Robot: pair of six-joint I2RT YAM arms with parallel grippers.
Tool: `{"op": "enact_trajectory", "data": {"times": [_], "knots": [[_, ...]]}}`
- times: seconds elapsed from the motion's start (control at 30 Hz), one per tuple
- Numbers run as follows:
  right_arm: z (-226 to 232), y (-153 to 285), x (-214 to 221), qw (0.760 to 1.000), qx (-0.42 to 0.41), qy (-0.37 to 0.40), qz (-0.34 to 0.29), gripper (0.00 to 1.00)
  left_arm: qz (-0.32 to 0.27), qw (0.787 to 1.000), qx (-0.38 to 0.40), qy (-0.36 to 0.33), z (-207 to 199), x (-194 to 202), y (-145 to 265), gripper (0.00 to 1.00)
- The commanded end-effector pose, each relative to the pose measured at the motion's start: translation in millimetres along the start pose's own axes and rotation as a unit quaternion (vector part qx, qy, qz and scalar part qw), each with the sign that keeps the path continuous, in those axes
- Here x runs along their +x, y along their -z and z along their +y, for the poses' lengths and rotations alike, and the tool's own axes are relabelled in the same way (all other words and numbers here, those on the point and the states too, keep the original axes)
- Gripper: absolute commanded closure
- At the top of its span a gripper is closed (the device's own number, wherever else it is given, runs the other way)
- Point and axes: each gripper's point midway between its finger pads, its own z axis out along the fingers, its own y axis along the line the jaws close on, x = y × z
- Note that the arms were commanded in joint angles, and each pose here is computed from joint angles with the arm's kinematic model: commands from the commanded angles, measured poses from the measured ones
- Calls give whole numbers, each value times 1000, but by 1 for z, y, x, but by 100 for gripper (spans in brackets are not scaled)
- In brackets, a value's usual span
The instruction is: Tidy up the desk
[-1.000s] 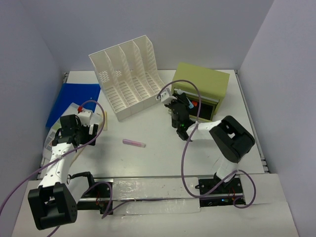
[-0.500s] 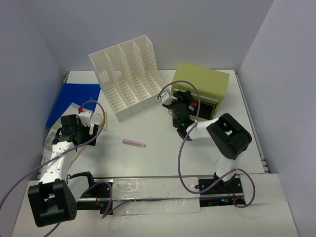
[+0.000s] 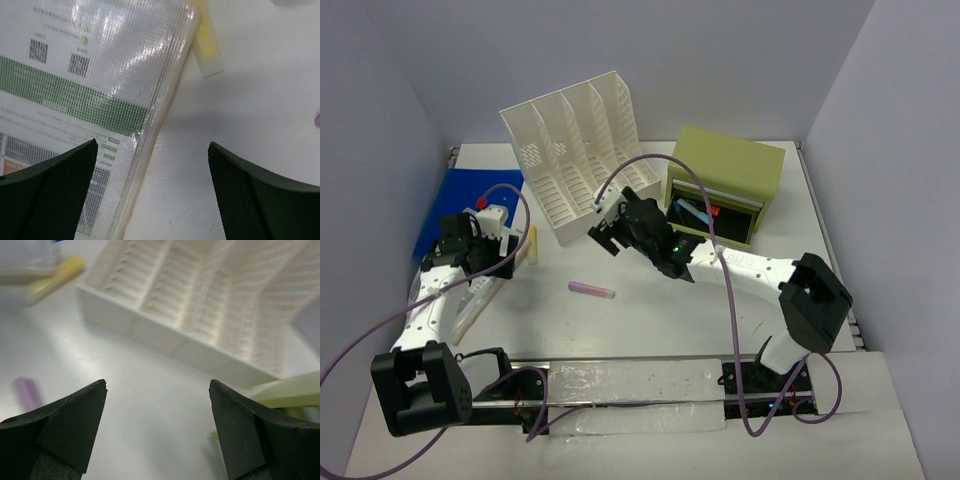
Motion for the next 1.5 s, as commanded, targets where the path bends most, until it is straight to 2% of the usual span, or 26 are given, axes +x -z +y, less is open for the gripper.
{"op": "enact_trajectory", "data": {"times": [0.0, 0.2, 0.37, 0.47, 0.6, 0.63, 0.67, 0.73, 0.77, 0.8, 0.9, 0.97, 1.03, 1.07, 1.1, 1.2, 1.33, 1.47], "knots": [[89, 4, 44, 971, -180, -107, 119, 13, -19, 999, 26, 5, -6, -18, 6, 2], [147, -8, 71, 956, -205, -41, 204, 17, -9, 1000, 17, 6, -5, -6, 4, 2], [165, -7, 99, 942, -221, -27, 252, 17, -14, 1000, 13, 4, -6, -4, 7, 2], [159, -15, 123, 939, -182, -15, 291, 21, -17, 1000, 15, 3, -6, -4, 8, 2], [155, -15, 152, 927, -141, 23, 348, 45, -16, 1000, 18, 4, -7, -4, 8, 2], [158, -13, 158, 925, -129, 42, 355, 59, -17, 1000, 17, 4, -7, -5, 8, 2], [160, -12, 159, 926, -128, 48, 353, 66, -17, 1000, 17, 2, -7, -4, 8, 2], [165, -2, 165, 927, -133, 61, 347, 90, -14, 1000, 17, 1, -7, -3, 7, 2], [164, 2, 162, 931, -133, 60, 335, 97, -13, 1000, 17, 0, -7, -2, 6, 2], [162, 5, 158, 936, -130, 58, 321, 100, -11, 1000, 16, -2, -6, -2, 6, 2], [127, 9, 130, 959, -53, 60, 270, 100, 1, 1000, 14, -8, -4, 1, 3, 2], [75, 20, 118, 966, 65, 84, 238, 100, 9, 1000, 8, -9, 0, 2, 1, 2], [37, 37, 105, 964, 143, 89, 207, 100, 11, 1000, 2, -13, 2, 1, 1, 2], [16, 43, 97, 959, 179, 102, 195, 100, 10, 1000, 3, -13, 2, 1, 1, 2], [-25, 49, 87, 949, 249, 90, 172, 100, 9, 1000, 5, -14, 2, 0, 1, 2], [-84, 63, 95, 924, 325, 97, 176, 100, 7, 1000, 8, -13, 1, -1, 0, 2], [-146, 72, 121, 886, 392, 116, 221, 100, 9, 1000, 11, -16, 0, 1, -2, 2], [-173, 68, 131, 864, 414, 155, 240, 98, 13, 1000, 4, -19, 2, 4, -4, 2]]}}
